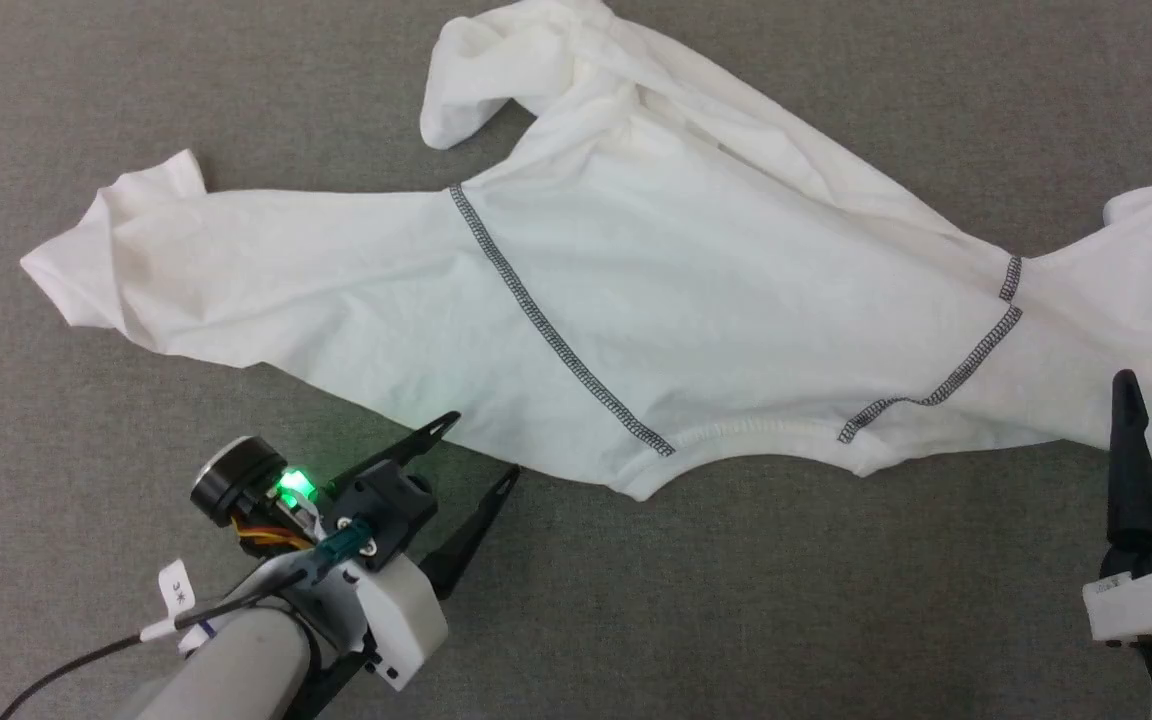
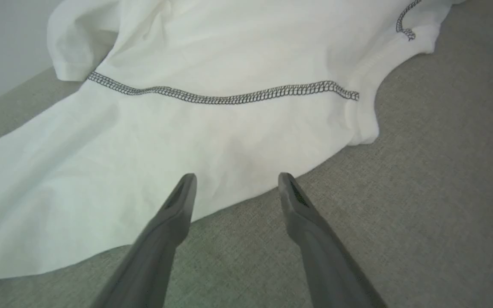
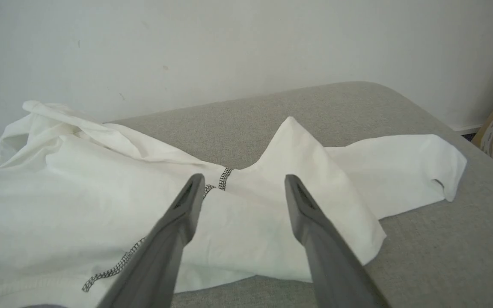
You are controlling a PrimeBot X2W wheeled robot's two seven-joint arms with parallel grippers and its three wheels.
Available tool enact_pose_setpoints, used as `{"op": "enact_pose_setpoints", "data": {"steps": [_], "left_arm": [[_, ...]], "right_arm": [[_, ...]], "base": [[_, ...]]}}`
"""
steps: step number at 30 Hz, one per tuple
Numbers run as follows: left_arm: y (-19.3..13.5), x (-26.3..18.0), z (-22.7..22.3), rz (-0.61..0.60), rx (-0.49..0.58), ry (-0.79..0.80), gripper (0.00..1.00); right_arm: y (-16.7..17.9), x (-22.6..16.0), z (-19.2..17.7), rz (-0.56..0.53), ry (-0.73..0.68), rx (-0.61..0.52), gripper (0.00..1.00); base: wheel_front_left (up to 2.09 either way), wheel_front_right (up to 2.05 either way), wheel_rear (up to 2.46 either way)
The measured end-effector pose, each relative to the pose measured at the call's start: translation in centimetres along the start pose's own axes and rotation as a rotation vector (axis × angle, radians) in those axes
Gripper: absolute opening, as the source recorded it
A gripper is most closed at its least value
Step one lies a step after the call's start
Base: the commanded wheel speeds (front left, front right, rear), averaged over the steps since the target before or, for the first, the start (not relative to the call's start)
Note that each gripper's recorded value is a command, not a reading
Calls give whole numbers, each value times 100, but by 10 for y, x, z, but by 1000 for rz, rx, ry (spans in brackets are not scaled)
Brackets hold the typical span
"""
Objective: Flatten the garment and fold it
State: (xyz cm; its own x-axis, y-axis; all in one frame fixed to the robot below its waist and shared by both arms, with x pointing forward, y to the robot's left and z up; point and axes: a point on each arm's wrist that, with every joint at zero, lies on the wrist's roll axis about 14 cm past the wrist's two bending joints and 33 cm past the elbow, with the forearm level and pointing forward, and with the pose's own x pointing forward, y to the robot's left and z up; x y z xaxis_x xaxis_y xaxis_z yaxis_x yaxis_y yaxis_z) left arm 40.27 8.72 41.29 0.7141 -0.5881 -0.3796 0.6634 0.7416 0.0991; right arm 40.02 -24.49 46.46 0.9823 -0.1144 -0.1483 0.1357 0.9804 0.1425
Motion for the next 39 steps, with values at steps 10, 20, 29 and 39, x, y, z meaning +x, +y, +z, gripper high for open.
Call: {"op": "enact_pose_setpoints", "data": {"steps": [10, 20, 29, 39], "left_arm": [[5, 24, -20, -47, 6, 66, 100], [7, 33, -11, -37, -51, 9, 0], [23, 2, -1, 125, -280, -97, 0], [32, -44, -13, 269, -375, -101, 0]], "right_arm": [[-3, 7, -13, -11, 27, 1, 100], [-5, 6, -12, -17, 25, 10, 100], [7, 5, -4, 17, 16, 24, 100], [36, -17, -60, 104, 324, 137, 100]], "base": [[0, 0, 0], [0, 0, 0], [0, 0, 0], [0, 0, 0]]}}
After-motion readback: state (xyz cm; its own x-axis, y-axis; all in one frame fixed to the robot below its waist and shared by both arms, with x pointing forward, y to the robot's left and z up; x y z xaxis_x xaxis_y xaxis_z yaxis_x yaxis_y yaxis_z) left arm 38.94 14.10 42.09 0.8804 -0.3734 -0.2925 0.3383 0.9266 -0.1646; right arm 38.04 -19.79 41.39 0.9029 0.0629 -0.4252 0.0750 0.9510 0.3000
